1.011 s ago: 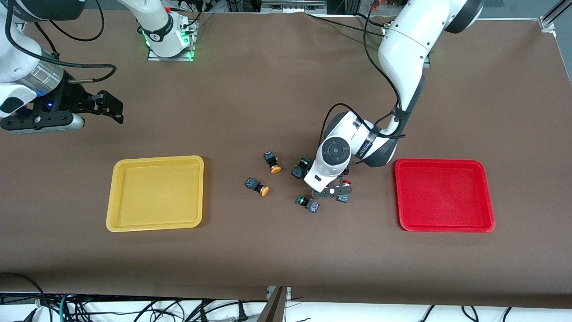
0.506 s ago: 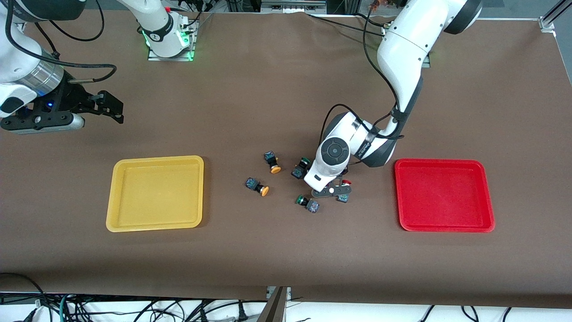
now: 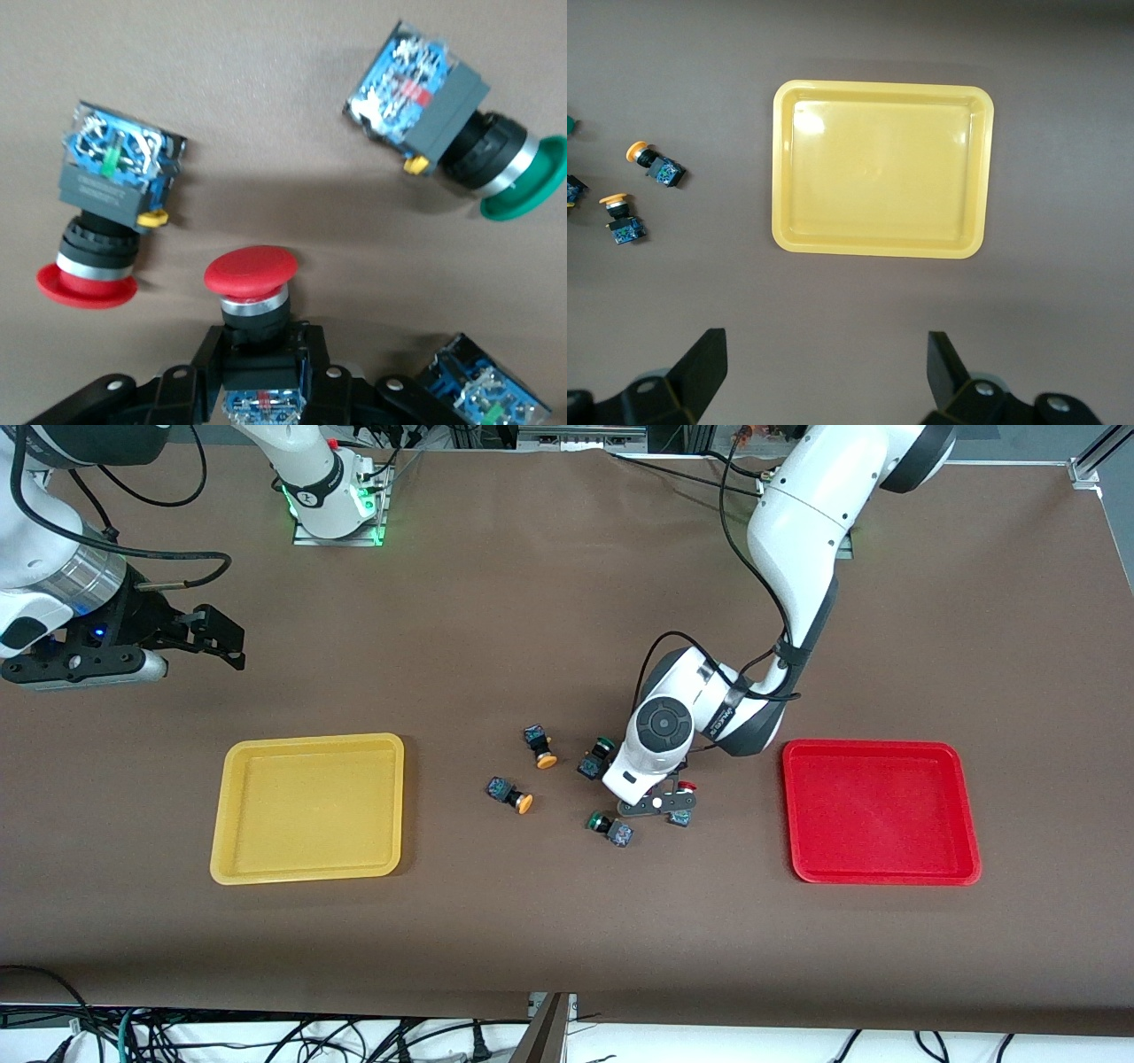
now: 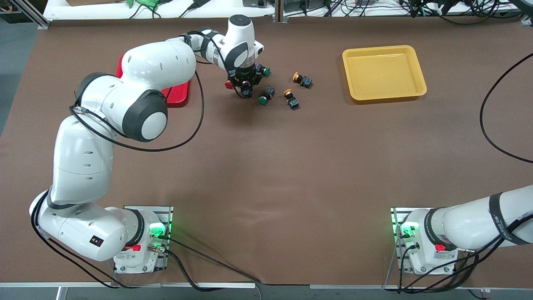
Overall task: Place red and yellow buttons in trays
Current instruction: 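Carry the red button into the red tray and open the left gripper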
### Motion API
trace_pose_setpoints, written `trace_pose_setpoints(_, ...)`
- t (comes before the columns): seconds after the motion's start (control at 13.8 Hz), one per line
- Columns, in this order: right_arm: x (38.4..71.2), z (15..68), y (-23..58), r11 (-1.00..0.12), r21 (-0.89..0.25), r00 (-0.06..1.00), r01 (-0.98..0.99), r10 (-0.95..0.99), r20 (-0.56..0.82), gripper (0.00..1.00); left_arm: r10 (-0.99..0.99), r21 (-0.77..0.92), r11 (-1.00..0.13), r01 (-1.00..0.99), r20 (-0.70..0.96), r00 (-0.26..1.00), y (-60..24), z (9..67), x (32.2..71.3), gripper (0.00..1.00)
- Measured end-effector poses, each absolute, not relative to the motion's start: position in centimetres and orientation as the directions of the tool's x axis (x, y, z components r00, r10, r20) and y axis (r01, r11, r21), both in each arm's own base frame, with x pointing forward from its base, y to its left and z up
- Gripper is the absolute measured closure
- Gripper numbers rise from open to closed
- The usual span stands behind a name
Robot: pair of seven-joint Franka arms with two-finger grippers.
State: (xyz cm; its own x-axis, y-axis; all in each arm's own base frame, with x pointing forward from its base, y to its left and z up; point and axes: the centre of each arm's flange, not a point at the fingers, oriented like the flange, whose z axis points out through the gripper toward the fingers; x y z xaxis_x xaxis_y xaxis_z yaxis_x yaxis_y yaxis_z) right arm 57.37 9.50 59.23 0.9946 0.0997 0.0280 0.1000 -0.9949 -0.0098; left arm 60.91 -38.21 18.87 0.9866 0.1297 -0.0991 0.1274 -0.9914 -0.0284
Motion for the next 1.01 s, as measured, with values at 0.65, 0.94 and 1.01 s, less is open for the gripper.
trace_pose_setpoints(0.65,57.6,59.4,9.5,-0.995,-0.011,0.994,0.100,0.099,0.050,0.00,-0.035,-0.006,-0.999,-0.036,-0.084,0.996,-21.1,30.6,68.7,0.59)
trace_pose_setpoints(0.94,57.6,59.5,9.5,-0.995,-0.011,0.994,0.100,0.099,0.052,0.00,-0.142,0.014,-0.990,-0.141,-0.140,0.980,-9.3,31.6,70.4,0.59)
trace_pose_setpoints(1.01,57.6,59.5,9.5,-0.995,-0.011,0.994,0.100,0.099,0.052,0.00,-0.156,0.021,-0.988,-0.155,-0.153,0.976,-6.8,31.6,70.5,0.59)
